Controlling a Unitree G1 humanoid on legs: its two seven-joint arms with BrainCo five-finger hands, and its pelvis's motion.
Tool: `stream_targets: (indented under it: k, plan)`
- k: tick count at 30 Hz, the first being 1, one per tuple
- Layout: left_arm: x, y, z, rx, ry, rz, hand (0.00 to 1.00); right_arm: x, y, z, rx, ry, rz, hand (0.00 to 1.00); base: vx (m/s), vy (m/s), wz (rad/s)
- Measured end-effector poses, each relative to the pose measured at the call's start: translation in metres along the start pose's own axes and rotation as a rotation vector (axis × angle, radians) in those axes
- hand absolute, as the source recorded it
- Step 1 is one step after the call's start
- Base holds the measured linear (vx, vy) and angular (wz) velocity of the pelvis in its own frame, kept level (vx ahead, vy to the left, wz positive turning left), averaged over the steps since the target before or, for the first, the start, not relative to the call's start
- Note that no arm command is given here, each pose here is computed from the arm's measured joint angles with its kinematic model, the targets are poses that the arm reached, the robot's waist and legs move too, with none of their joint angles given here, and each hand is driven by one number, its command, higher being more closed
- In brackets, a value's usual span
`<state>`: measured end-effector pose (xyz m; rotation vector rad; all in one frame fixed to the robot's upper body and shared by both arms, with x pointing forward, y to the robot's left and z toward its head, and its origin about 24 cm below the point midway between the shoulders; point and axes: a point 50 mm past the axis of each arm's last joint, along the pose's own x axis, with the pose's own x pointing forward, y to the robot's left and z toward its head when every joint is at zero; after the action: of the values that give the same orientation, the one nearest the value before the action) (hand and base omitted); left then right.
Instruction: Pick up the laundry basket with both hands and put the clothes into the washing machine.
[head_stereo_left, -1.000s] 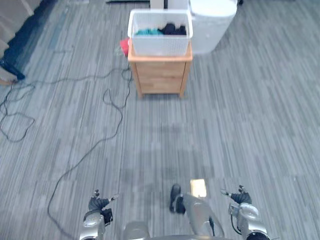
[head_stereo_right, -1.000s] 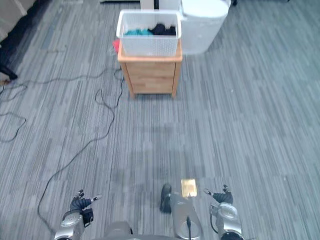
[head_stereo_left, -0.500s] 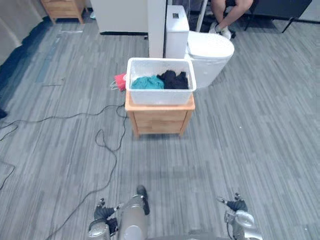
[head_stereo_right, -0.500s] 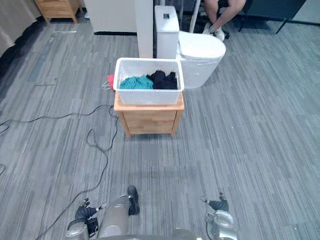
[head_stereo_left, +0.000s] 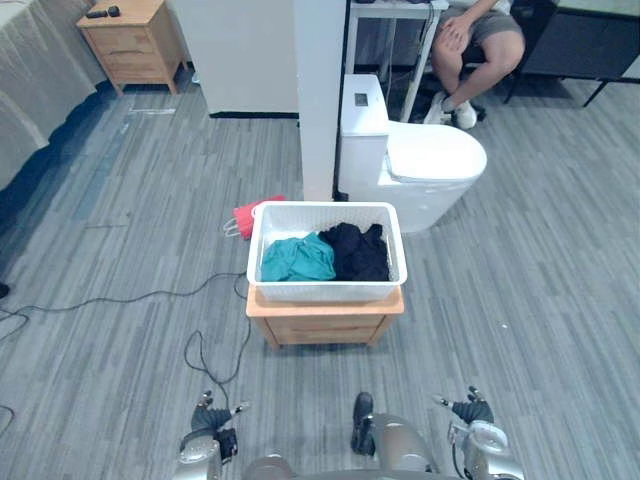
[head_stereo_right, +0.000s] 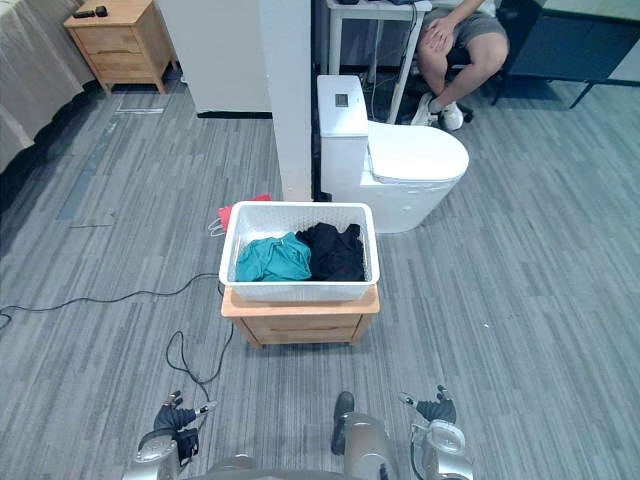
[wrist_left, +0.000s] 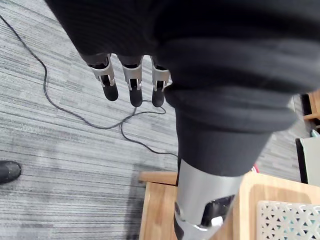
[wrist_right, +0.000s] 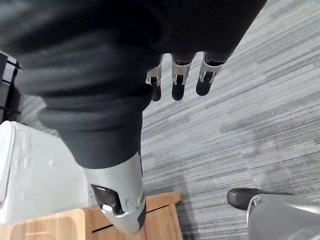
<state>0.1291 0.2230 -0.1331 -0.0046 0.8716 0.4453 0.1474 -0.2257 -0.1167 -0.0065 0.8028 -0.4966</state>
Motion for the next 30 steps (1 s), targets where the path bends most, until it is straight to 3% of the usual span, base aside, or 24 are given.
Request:
stream_targets:
  k: [11, 19, 23, 26, 30]
  plan:
    - [-0.009, 0.008, 0.059, -0.081, -0.272, 0.026, 0.0, -0.022, 0.013, 0.072, 0.075, -0.348, 0.044, 0.0, 0.21, 0.104, -0.18]
    - [-0.013, 0.009, 0.086, -0.08, -0.389, 0.037, 0.0, -0.013, 0.031, 0.093, -0.007, -0.389, 0.106, 0.0, 0.06, 0.014, -0.12]
    - [-0.005, -0.015, 0.116, -0.017, -0.442, -0.005, 0.0, -0.001, 0.052, 0.12, -0.058, -0.415, 0.141, 0.0, -0.01, -0.015, -0.09]
    - [-0.001, -0.045, 0.162, 0.058, -0.536, -0.034, 0.0, 0.0, 0.083, 0.168, -0.096, -0.504, 0.186, 0.0, -0.16, 0.006, -0.2]
    - [0.001, -0.061, 0.204, 0.092, -0.59, -0.015, 0.0, -0.005, 0.103, 0.211, -0.09, -0.565, 0.201, 0.0, -0.14, 0.012, -0.15]
